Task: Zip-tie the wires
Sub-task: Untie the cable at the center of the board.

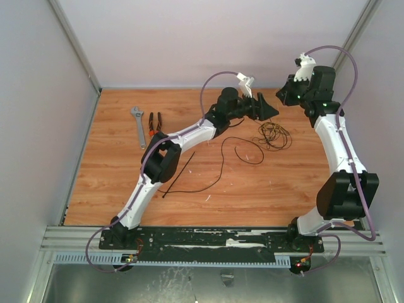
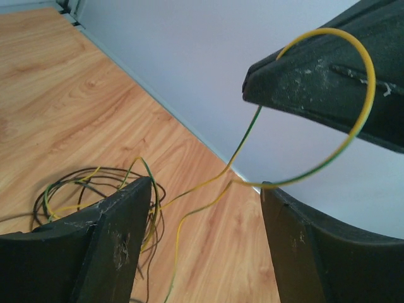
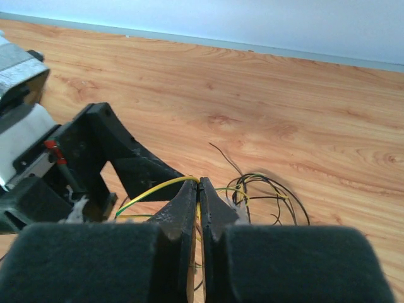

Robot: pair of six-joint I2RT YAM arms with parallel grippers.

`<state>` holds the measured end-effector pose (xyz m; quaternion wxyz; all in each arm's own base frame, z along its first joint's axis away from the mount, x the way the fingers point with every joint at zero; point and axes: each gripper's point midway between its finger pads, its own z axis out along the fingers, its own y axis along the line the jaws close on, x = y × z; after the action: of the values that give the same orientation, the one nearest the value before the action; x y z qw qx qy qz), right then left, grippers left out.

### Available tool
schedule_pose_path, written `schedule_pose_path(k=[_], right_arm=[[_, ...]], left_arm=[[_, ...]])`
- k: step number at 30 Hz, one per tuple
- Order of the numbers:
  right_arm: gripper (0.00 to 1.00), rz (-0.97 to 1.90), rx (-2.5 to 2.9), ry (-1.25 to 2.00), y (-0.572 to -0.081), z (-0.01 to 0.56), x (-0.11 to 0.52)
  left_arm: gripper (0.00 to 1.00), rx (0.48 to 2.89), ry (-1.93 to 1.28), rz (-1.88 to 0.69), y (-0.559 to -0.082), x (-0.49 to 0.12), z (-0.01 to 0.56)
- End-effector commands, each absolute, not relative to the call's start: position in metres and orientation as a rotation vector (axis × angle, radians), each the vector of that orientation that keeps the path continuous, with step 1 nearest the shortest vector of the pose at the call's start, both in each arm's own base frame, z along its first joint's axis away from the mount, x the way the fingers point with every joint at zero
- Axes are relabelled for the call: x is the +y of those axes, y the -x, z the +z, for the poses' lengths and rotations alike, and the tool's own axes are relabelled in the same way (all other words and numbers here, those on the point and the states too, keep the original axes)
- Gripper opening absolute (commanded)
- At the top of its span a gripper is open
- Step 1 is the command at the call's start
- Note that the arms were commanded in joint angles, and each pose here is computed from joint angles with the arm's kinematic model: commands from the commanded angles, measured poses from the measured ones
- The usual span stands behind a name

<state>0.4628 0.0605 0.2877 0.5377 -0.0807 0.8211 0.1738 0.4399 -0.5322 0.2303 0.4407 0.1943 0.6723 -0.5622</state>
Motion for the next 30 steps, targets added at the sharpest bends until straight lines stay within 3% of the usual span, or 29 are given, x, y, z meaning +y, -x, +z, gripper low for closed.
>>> schedule_pose_path(k=[1, 4, 7, 12, 15, 23, 30], right_arm=[[0.0, 0.466, 1.902, 0.206, -0.457, 0.311, 0.069], [0.0, 0.475, 1.899, 0.209, -0.455, 0.311, 0.071], [0.0, 0.479, 1.894, 0.208, -0.453, 0.312, 0.072], [0.0, 0.459, 1.887, 0.195, -0.454, 0.316, 0.068], [0.1, 0.423, 1.874, 0.174, -0.455, 0.323, 0.062], [0.57, 0.271, 1.852, 0.035, -0.443, 0.329, 0.014], [0.71, 0.332, 1.902, 0.077, -0.433, 0.28, 0.011]], left_arm=[[0.74, 1.623, -0.494, -1.414, -0.436, -0.55, 0.243], [0.69, 1.617, -0.489, -1.418, -0.436, -0.556, 0.243], [0.56, 1.611, -0.488, -1.424, -0.435, -0.56, 0.242], [0.2, 1.614, -0.484, -1.42, -0.436, -0.561, 0.241], [0.0, 1.63, -0.471, -1.383, -0.44, -0.56, 0.242], [0.0, 1.54, -0.406, -1.294, -0.477, -0.541, 0.308], [0.0, 1.439, -0.307, -1.284, -0.508, -0.482, 0.374]])
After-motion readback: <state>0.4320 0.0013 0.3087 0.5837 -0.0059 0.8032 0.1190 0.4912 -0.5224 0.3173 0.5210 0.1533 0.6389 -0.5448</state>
